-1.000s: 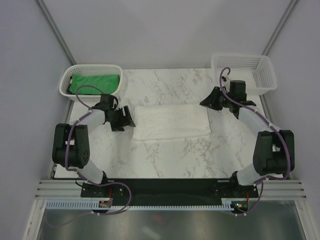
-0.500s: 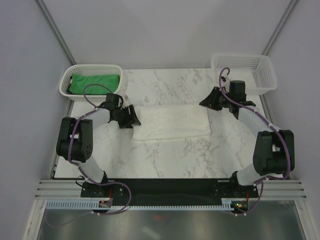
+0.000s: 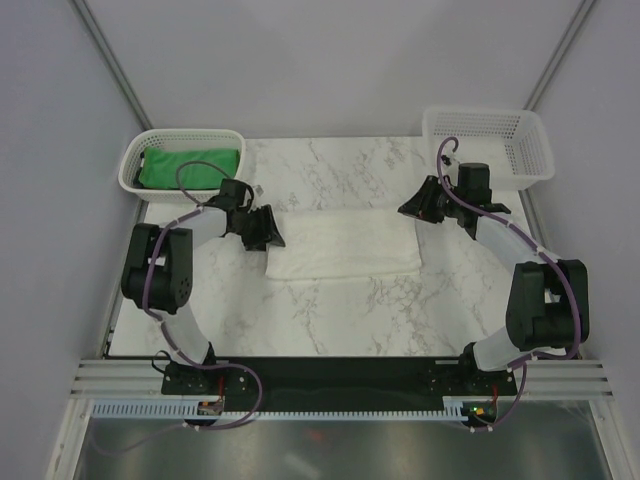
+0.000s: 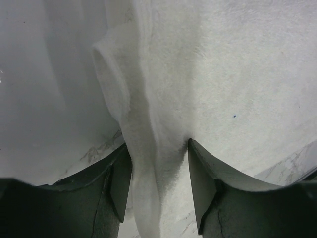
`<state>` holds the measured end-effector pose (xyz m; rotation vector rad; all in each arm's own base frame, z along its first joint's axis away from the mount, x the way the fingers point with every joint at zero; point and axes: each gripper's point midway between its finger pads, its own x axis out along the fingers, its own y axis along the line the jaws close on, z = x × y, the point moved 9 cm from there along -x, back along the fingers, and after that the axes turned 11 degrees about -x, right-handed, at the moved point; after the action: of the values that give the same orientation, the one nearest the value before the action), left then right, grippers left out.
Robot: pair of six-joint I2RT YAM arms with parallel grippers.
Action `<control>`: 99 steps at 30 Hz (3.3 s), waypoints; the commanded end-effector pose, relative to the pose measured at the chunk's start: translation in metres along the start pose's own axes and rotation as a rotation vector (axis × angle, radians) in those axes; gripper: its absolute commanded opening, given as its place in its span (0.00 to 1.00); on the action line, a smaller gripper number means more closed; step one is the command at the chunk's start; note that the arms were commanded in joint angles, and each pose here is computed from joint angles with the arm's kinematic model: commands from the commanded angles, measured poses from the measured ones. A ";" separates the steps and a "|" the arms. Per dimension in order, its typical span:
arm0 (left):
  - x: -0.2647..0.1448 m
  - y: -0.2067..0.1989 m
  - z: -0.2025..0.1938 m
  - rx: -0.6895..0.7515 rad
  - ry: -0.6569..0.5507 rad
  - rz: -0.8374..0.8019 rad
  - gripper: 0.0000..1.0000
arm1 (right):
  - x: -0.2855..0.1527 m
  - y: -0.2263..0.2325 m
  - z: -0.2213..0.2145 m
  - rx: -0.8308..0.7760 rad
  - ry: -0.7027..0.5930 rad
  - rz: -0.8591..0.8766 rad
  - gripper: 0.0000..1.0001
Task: Fold and stack the towels
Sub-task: Neatly place the folded towel into the bin
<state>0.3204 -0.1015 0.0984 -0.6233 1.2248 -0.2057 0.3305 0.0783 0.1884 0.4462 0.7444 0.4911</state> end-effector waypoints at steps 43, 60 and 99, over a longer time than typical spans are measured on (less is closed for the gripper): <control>-0.091 -0.101 0.180 0.228 -0.545 0.457 0.02 | -0.041 0.050 0.044 -0.068 -0.187 0.062 0.98; -0.134 -0.038 0.258 0.137 -0.768 0.614 0.02 | -0.044 0.049 0.038 -0.098 -0.204 0.068 0.98; -0.155 0.117 0.320 0.022 -0.933 1.006 0.02 | -0.046 0.052 0.039 -0.110 -0.214 0.088 0.98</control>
<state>0.5427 0.1433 0.2075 -0.0543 0.5739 0.7226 0.3187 0.0842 0.2535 0.4468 0.5554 0.5168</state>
